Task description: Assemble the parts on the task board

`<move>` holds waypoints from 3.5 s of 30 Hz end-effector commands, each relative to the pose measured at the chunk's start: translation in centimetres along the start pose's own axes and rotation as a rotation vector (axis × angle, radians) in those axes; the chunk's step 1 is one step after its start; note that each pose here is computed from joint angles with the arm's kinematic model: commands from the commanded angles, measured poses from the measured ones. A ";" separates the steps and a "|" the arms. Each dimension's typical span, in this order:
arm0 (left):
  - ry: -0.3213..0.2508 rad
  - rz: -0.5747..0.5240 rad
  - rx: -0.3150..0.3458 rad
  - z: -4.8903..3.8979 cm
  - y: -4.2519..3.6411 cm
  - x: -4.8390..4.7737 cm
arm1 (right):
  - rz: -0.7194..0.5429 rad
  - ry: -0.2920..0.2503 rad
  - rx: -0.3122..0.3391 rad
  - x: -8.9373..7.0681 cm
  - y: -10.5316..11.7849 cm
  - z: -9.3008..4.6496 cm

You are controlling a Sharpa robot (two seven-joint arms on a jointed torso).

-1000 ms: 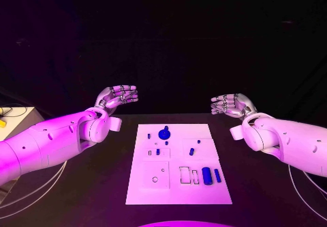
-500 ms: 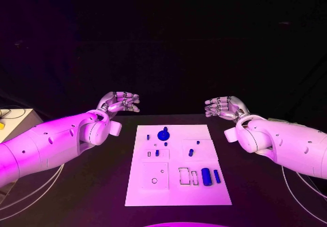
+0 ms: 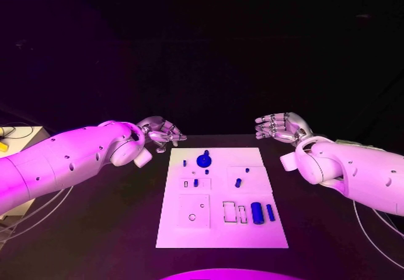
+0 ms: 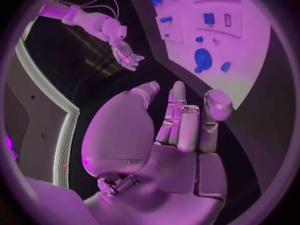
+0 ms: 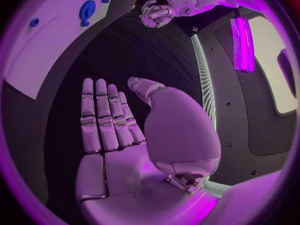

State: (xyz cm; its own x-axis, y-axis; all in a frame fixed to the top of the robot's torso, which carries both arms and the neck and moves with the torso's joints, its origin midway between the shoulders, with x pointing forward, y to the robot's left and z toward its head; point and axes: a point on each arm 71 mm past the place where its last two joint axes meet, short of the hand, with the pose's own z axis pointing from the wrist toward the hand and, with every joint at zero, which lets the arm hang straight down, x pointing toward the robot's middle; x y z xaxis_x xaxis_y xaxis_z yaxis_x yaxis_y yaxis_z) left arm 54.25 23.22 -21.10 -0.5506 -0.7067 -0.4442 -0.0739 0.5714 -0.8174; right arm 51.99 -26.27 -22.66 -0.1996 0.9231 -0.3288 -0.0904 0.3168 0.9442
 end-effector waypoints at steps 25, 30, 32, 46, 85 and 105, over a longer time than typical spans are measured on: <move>0.122 0.463 -0.428 2.88 -3.25 -0.37 | -0.012 0.058 -0.060 0.8 3.0 -0.4; 0.148 0.478 -0.451 3.18 -3.42 -0.11 | -0.014 0.059 -0.065 0.8 3.3 -0.4; 0.161 0.485 -0.463 3.30 -3.45 0.00 | -0.014 0.060 -0.067 0.8 3.3 -0.4; 0.216 0.512 -0.478 3.98 -3.85 0.90 | -0.018 0.062 -0.074 0.7 3.7 -0.4; 0.227 0.493 -0.446 4.63 -4.27 1.40 | -0.020 0.062 -0.076 0.9 3.8 -0.2; 0.254 0.497 -0.446 4.68 -4.24 1.63 | -0.021 0.060 -0.077 0.9 3.8 -0.2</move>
State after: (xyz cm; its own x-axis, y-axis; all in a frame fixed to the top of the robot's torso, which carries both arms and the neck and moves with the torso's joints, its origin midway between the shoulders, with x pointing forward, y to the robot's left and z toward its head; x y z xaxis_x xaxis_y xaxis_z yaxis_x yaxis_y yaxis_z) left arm 57.66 18.00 -20.07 -0.7658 -0.2389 -0.5970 -0.0827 0.9573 -0.2770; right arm 51.31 -24.44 -19.50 -0.2480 0.9048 -0.3460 -0.1560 0.3152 0.9361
